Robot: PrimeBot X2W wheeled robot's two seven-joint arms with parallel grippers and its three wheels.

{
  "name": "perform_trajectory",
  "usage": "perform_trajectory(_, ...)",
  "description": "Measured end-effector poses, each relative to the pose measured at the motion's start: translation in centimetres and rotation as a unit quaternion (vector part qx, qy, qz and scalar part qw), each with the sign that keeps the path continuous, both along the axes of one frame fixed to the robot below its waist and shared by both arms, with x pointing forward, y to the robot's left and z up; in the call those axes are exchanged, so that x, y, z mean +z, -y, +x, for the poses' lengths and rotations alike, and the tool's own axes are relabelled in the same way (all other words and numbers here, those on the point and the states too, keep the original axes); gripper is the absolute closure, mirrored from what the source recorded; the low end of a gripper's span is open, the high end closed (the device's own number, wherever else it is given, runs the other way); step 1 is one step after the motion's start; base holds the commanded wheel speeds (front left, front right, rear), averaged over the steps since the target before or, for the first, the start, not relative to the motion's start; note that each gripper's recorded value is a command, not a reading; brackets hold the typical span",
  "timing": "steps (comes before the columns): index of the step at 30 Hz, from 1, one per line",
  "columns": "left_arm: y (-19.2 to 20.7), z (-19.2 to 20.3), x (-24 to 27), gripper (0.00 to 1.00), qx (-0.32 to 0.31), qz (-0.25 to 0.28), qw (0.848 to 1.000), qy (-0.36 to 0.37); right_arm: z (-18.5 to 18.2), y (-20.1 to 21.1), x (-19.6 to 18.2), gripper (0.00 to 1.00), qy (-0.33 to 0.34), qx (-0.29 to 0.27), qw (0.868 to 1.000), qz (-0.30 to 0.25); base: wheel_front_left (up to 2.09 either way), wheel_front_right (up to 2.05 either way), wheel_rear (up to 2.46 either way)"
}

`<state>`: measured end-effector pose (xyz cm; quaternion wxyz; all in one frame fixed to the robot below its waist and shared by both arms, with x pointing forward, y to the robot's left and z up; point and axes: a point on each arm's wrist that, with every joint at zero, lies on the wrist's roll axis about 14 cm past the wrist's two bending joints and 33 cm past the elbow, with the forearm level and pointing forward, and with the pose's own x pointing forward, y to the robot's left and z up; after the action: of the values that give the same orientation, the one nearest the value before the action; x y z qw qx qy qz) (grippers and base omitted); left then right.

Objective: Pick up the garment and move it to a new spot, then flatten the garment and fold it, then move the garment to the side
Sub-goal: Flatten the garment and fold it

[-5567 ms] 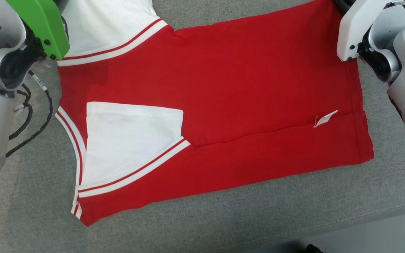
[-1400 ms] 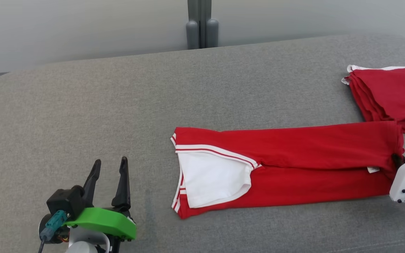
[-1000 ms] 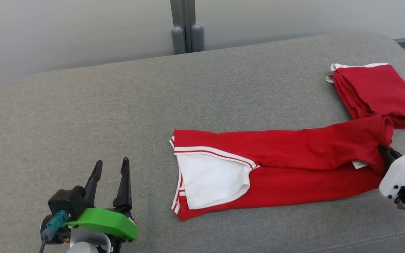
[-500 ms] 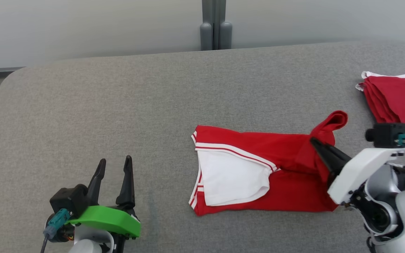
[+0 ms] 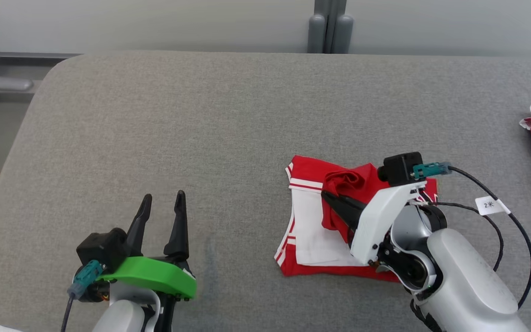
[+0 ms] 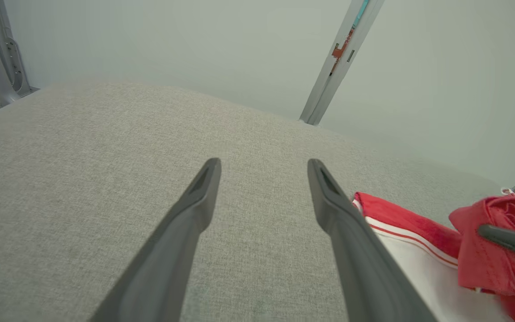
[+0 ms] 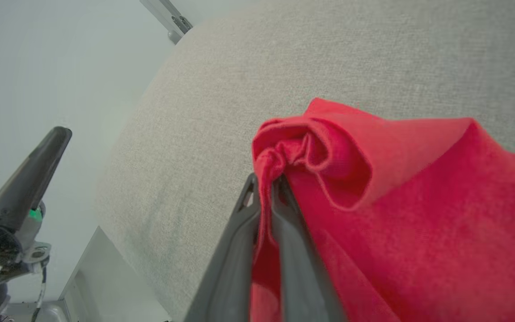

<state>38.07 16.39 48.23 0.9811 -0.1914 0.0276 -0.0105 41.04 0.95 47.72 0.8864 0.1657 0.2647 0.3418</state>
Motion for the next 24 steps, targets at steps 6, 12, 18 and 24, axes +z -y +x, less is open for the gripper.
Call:
perform_trajectory(6, -0.5, 0.1, -0.4, 0.0, 0.012, -0.003, 1.0, -0.005, 0.8, -1.8, -1.5, 1.0, -0.017, 0.021, 1.0, -0.012, 0.0, 0.0, 0.0)
perform_trajectory(12, -0.6, 0.3, -0.6, 0.0, 0.014, -0.003, 1.0, -0.004, 0.7, -3.4, -2.8, 0.0, -0.026, 0.042, 0.998, -0.03, 0.0, 0.0, 0.0)
perform_trajectory(18, 0.0, 0.5, -0.7, 0.0, 0.006, -0.006, 1.0, -0.004, 0.9, -5.1, -1.4, 0.0, 0.006, 0.051, 0.999, -0.011, 0.0, 0.0, 0.0)
perform_trajectory(24, 0.9, 0.9, -0.6, 0.0, -0.009, -0.005, 1.0, 0.0, 2.1, -4.1, 0.5, 0.0, 0.06, 0.037, 0.998, -0.005, 0.0, 0.0, 0.0)
